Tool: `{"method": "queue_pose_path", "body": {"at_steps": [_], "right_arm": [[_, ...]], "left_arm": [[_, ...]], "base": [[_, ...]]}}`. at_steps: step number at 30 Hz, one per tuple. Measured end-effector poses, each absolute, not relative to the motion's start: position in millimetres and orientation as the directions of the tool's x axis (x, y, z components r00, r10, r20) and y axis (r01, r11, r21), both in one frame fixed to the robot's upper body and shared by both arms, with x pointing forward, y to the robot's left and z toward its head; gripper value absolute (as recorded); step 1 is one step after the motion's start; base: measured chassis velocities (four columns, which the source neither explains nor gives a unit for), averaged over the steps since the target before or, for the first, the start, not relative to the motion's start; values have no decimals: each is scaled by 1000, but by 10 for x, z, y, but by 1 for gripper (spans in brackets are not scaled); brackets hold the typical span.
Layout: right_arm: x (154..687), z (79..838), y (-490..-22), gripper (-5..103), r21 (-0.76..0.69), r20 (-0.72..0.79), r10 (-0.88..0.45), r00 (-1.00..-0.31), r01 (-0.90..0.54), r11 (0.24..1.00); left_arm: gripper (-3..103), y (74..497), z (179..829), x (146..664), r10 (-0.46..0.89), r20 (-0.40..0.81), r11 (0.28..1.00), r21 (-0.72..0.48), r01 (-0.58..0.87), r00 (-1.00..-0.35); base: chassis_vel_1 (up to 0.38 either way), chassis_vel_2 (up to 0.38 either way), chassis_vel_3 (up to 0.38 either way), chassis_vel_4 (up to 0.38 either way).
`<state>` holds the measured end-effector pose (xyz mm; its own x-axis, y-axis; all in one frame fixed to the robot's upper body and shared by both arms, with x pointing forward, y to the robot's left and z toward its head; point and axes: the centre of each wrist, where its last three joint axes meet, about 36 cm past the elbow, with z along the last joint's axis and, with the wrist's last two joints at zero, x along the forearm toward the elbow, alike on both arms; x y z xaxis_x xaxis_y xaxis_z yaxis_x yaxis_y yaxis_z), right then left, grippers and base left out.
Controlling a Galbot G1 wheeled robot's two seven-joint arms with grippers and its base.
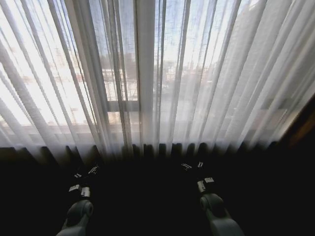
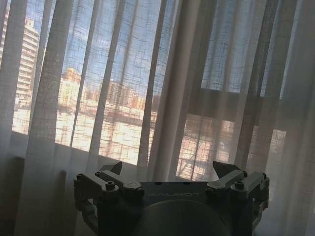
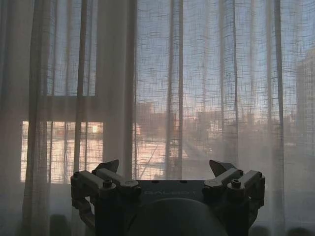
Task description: Open the curtains by pulling them apart, changing their state from closed to fully open.
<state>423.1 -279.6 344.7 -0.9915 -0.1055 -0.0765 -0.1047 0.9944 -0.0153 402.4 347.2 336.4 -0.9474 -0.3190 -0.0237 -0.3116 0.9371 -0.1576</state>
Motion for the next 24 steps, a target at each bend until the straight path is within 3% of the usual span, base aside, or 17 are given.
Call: {"method": "queue_pose_path", "body": {"at_steps": [9,24], "right_arm": [[4250,3444,-2809,100,-15,-78,-103,-992,-102,995],[4251,3418,-2831,100,-12,-79,-93,-993,-92,996]], "left_arm": [[100,3472,3363,4023,-319,-24,937,-158,-312,-947],[100,3472,3364,4024,-319,-24,937,-158,-312,-947]], "base": [[-200,216,181,-216],[-307,291,310,-304]]}}
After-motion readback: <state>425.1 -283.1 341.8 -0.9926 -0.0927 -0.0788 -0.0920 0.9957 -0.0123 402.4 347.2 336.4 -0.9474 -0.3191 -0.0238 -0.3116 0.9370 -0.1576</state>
